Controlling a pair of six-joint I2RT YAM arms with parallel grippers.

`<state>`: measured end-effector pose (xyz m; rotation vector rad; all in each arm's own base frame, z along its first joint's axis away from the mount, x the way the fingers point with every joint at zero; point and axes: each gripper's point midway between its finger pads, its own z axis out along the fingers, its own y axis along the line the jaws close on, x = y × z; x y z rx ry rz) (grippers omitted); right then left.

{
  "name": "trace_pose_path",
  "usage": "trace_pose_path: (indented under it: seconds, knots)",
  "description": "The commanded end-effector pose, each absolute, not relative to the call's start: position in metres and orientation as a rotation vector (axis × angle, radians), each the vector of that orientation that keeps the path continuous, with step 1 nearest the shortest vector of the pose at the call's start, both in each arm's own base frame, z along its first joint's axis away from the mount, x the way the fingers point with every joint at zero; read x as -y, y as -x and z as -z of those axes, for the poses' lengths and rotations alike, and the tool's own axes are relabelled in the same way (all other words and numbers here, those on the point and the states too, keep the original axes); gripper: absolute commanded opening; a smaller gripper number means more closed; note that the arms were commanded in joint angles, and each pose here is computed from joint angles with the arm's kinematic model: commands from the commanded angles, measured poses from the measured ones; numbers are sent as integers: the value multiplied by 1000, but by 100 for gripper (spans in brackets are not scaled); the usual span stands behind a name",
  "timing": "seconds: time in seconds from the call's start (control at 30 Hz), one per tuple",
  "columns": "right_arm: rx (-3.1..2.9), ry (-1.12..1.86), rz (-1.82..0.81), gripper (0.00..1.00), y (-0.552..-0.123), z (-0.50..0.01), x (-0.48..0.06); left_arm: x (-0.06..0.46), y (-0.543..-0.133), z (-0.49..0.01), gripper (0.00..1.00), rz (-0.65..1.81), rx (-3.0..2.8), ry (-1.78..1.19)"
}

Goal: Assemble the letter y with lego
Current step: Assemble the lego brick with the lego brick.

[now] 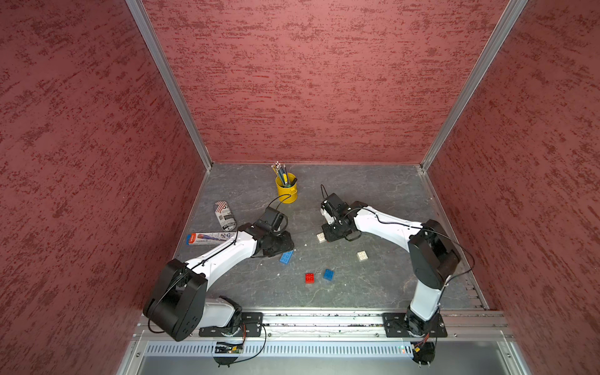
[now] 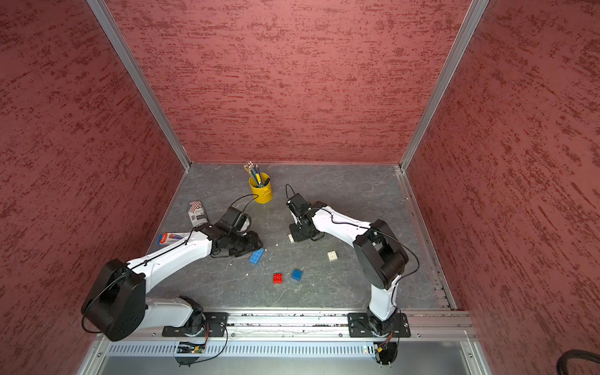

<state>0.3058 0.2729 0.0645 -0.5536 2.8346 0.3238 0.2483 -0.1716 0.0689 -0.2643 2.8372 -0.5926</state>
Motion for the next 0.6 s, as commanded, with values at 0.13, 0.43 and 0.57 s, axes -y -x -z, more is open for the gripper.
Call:
trace_pose_path:
  seconds: [0.13,0.43,0.57]
  knots:
    - [-2857,542,-344,25,-310,-67,-282,175,-251,-71,59,674,-2813,263]
    - [-2880,544,-341,24,-308,-58,-289,173,-251,-66,59,676,-2825,266]
    - [-2881,557,-357,24,-308,-54,-295,173,-252,-64,59,672,-2832,272]
